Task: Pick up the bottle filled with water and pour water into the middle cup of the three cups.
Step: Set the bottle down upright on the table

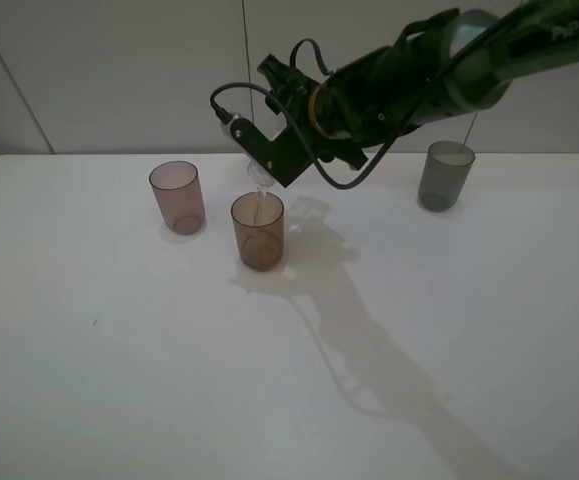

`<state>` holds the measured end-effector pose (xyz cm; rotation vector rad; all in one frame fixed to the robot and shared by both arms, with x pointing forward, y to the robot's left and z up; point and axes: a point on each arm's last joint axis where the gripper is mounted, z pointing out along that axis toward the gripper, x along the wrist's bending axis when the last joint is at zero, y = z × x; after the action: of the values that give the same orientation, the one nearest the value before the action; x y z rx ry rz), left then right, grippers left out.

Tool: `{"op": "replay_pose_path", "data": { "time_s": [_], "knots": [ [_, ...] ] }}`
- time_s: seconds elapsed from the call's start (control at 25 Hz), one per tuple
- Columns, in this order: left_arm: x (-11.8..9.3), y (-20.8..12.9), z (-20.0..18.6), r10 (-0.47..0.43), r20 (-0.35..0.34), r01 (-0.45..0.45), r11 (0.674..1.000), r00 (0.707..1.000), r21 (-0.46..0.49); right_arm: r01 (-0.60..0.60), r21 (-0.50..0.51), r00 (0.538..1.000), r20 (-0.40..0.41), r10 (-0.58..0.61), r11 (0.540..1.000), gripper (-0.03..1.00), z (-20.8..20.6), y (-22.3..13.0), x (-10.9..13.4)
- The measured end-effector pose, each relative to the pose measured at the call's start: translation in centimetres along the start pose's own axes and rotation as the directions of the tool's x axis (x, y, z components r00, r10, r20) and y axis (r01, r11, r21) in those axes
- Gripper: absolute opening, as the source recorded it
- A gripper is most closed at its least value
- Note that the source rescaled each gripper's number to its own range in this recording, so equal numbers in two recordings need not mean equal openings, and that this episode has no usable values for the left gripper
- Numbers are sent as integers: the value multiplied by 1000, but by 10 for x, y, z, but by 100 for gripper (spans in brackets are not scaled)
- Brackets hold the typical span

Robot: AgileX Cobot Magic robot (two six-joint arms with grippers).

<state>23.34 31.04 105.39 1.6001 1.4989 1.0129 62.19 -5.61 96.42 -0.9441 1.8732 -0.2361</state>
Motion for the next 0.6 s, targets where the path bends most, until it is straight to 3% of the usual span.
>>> {"op": "replay_pose_path", "data": {
  "time_s": [0.6],
  "knots": [
    [0,0,0,0,0,0,1000,1000,0,115,5,993,20,-115,993,0,0,-3,-7]
  ]
}}
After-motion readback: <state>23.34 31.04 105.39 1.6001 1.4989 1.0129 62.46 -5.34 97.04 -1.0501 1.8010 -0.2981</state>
